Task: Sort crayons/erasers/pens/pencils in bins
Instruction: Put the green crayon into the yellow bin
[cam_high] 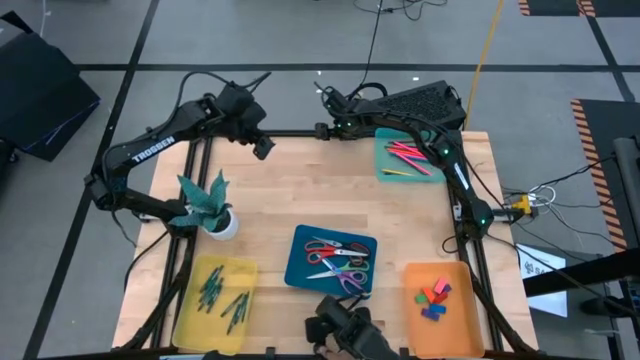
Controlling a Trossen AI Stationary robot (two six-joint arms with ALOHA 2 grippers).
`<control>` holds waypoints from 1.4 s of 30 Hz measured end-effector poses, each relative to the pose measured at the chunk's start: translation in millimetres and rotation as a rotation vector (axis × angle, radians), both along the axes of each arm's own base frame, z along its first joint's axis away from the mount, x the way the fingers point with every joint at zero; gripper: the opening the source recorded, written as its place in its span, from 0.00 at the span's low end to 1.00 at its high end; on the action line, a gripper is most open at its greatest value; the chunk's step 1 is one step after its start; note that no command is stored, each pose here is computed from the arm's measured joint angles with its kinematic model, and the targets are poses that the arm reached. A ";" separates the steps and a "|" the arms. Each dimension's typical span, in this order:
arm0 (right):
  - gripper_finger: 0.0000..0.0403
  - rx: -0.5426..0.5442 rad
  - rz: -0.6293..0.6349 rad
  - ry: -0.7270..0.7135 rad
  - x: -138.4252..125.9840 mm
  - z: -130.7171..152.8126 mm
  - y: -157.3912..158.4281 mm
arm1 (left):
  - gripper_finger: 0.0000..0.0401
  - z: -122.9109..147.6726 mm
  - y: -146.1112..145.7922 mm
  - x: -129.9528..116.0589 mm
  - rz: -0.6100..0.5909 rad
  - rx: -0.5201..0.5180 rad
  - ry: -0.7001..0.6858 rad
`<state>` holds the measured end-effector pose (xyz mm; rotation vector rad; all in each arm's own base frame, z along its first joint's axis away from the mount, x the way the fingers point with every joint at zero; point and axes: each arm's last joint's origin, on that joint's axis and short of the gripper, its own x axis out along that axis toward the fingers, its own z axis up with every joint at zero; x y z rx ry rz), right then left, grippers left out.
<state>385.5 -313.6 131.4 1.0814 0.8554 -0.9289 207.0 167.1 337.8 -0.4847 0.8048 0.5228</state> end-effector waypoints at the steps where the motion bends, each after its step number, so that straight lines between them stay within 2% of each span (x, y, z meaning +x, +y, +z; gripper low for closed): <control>1: 0.75 -0.005 0.001 -0.006 -0.2 2.1 0.0 | 0.58 1.3 1.1 1.2 0.013 0.004 -0.021; 4: 0.75 -0.033 0.066 -0.036 2.1 1.3 0.1 | 0.58 5.3 4.2 4.6 0.053 0.013 -0.083; 7: 0.75 -0.004 0.104 -0.135 6.8 2.3 -1.8 | 0.58 8.4 6.2 7.0 0.069 0.027 -0.126; 10: 0.75 0.004 0.283 -0.263 15.4 3.5 -0.1 | 0.58 8.4 9.5 9.9 0.098 0.043 -0.141; 13: 0.75 0.113 0.501 -0.393 18.3 12.1 13.7 | 0.58 2.4 17.4 11.4 0.127 0.033 -0.124; 14: 0.75 0.116 0.561 -0.433 20.8 18.4 18.4 | 0.58 -0.3 20.6 12.0 0.134 0.031 -0.115; 16: 0.75 0.070 0.671 -0.476 21.5 41.8 28.1 | 0.58 -8.6 27.7 15.4 0.137 0.021 -0.089; 18: 0.75 -0.026 0.756 -0.466 19.4 66.5 36.6 | 0.58 -20.1 35.7 20.0 0.122 0.012 -0.046; 20: 0.75 -0.174 0.832 -0.382 15.0 89.5 45.4 | 0.58 -30.4 41.9 25.5 0.084 0.022 -0.009; 23: 0.75 -0.458 0.951 -0.187 12.6 117.9 59.1 | 0.58 -48.5 50.5 35.8 0.020 0.032 0.049; 25: 0.75 -0.588 1.003 -0.100 9.6 134.5 64.9 | 0.58 -61.1 53.9 43.9 -0.052 0.056 0.093; 27: 0.75 -0.637 1.026 -0.083 5.0 147.4 68.3 | 0.58 -70.5 56.6 52.7 -0.152 0.115 0.123; 30: 0.75 -0.651 1.044 -0.076 -11.3 175.2 79.6 | 0.58 -89.2 60.2 64.2 -0.344 0.204 0.197; 35: 0.75 -0.729 1.126 -0.099 -46.8 239.3 122.9 | 0.58 -117.7 73.9 70.0 -0.601 0.265 0.230; 39: 0.75 -0.778 1.138 -0.145 -72.5 276.6 155.0 | 0.58 -141.0 85.9 77.0 -0.695 0.287 0.199; 42: 0.75 -0.817 1.112 -0.203 -88.9 299.6 173.8 | 0.58 -150.3 88.1 86.9 -0.663 0.321 0.247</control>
